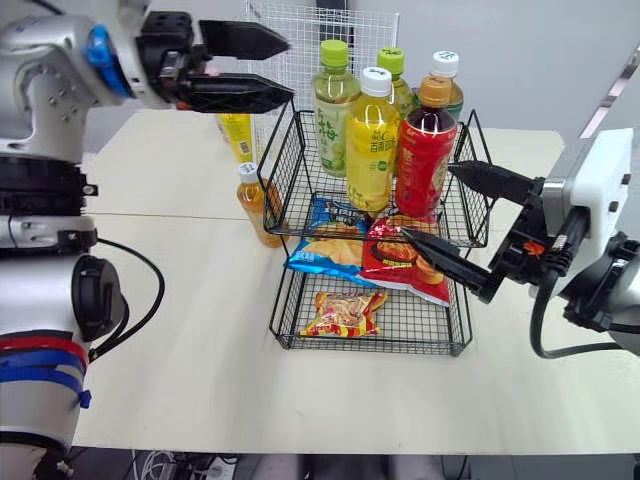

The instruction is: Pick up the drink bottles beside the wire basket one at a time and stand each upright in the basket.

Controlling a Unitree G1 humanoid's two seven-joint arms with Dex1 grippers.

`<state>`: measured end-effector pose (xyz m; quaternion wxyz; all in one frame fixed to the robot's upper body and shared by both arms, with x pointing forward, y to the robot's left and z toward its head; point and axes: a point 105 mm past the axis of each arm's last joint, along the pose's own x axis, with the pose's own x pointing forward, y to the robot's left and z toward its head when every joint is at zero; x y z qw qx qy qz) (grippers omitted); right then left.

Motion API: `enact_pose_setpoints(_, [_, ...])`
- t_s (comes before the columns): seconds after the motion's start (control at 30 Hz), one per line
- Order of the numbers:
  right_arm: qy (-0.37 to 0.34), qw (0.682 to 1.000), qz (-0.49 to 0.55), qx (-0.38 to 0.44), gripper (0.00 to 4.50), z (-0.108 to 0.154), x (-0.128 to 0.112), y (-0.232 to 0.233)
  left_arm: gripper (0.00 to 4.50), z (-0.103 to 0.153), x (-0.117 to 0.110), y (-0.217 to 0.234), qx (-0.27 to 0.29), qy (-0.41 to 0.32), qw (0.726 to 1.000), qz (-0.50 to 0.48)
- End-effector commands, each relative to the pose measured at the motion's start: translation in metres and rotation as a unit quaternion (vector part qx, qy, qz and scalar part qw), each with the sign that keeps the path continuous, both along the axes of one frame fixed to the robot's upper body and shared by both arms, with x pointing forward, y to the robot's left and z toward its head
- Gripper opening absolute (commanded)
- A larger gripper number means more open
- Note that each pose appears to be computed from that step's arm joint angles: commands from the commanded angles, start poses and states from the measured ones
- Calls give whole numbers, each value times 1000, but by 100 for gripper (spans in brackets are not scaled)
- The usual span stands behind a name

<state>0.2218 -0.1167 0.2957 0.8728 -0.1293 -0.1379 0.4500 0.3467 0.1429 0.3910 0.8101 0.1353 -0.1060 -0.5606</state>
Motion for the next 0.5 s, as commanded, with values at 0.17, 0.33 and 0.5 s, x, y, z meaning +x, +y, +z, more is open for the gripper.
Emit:
enact_pose_setpoints(0.17, [-29,999,-13,-8,450,-13,-4,19,446,-14,8,57,-35,-21,986,163])
enact_pose_setpoints(0.33, [-22,1000,-2,-16,450,-16,-5,21,446,-63,18,82,-41,5,971,236])
enact_pose_setpoints(0.5, [19,998,55,-29,450,-33,-17,37,446,-99,28,74,-82,29,958,274])
